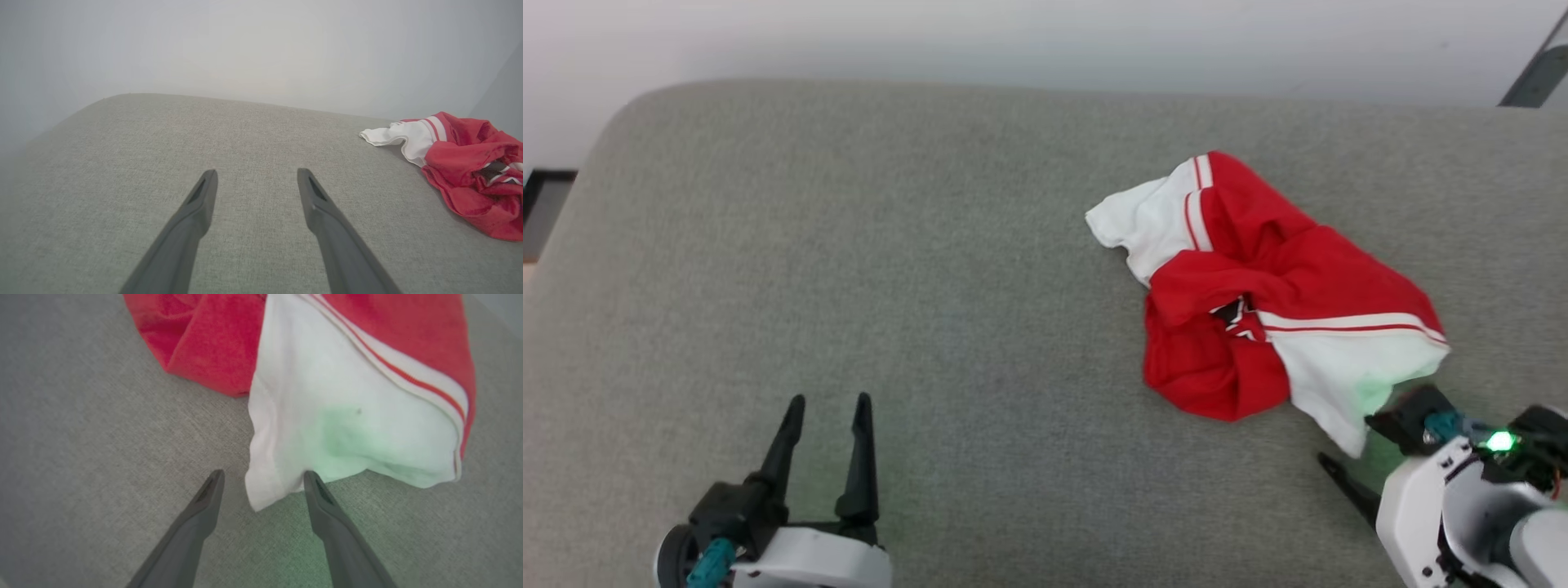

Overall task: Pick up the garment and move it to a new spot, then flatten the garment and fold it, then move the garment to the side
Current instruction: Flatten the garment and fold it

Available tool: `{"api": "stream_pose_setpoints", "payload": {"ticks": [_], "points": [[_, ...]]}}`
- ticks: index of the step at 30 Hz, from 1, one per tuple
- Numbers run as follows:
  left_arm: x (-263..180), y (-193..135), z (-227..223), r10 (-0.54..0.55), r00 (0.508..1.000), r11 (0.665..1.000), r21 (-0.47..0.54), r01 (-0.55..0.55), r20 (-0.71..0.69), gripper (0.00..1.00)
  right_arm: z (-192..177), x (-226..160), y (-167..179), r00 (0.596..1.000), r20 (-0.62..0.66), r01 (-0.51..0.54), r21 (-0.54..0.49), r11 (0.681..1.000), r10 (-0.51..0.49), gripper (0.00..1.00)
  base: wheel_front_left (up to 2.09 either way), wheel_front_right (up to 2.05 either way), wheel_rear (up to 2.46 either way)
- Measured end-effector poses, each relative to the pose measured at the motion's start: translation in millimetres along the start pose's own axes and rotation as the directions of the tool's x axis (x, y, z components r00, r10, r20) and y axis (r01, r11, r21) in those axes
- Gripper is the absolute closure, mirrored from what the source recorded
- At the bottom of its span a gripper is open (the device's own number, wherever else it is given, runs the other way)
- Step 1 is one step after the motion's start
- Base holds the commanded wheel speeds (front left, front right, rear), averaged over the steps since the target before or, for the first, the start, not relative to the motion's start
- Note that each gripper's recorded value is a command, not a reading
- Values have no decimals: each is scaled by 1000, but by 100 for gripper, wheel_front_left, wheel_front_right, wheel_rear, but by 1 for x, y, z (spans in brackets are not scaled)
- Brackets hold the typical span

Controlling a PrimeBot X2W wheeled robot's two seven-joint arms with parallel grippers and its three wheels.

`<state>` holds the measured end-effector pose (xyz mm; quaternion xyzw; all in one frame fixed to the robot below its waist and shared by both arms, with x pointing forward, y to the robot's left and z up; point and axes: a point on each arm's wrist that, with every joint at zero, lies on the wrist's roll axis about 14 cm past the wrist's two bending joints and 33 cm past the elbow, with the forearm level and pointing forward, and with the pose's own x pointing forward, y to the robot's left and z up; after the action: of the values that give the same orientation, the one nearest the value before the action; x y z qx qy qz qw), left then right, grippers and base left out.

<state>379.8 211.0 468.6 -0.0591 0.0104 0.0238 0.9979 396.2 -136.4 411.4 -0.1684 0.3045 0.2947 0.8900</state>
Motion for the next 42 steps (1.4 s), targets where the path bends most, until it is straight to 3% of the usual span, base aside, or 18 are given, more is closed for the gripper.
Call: {"api": "stream_pose_setpoints", "payload": {"ticks": [4, 9, 10, 12, 13, 19, 23, 27, 33, 38, 42], "points": [[4, -3, -8, 4, 1000, 999, -38, -5, -21, 0, -4, 10, -3, 996, -82, -24, -25, 999, 22, 0, 0, 0, 0], [8, -1, -19, 27, 998, 998, -61, -30, -51, 0, 1, 24, -7, 995, -95, -31, -60, 998, 25, 0, 0, 0, 0], [10, -1, -20, 28, 998, 998, -61, -32, -54, 0, 1, 26, -7, 995, -101, -35, -63, 997, 28, 18, 0, 0, 0], [11, 0, -24, 37, 997, 997, -62, -41, -65, 0, 2, 29, -9, 994, -103, -37, -71, 997, 30, 87, 0, 0, 0], [13, 0, -26, 36, 997, 997, -62, -40, -68, 0, 2, 30, -10, 994, -104, -34, -74, 997, 26, 100, 0, 0, 0], [27, -14, -25, -12, 998, 998, -63, 8, -57, 0, -7, 18, -37, 990, -133, 38, -74, 997, -48, 100, 0, 0, 0], [38, -23, -25, -39, 998, 997, -64, 36, -46, 0, -19, -6, -87, 971, -162, 163, -90, 982, -176, 100, 0, 0, 0], [50, -30, -27, -65, 997, 996, -63, 62, -42, 0, -20, -34, -142, 935, -148, 314, -75, 947, -322, 100, 0, 0, 0], [65, -44, -36, -116, 992, 992, -59, 113, -53, 0, -42, -65, -206, 856, -168, 496, 2, 869, -488, 100, 0, 0, 0], [74, -53, -44, -147, 987, 988, -52, 143, -67, 0, -69, -68, -226, 814, -206, 567, 76, 820, -543, 100, 0, 0, 0], [84, -59, -44, -172, 983, 985, -34, 170, -60, 0, -93, -67, -229, 789, -245, 594, 71, 801, -563, 100, 0, 0, 0]]}}
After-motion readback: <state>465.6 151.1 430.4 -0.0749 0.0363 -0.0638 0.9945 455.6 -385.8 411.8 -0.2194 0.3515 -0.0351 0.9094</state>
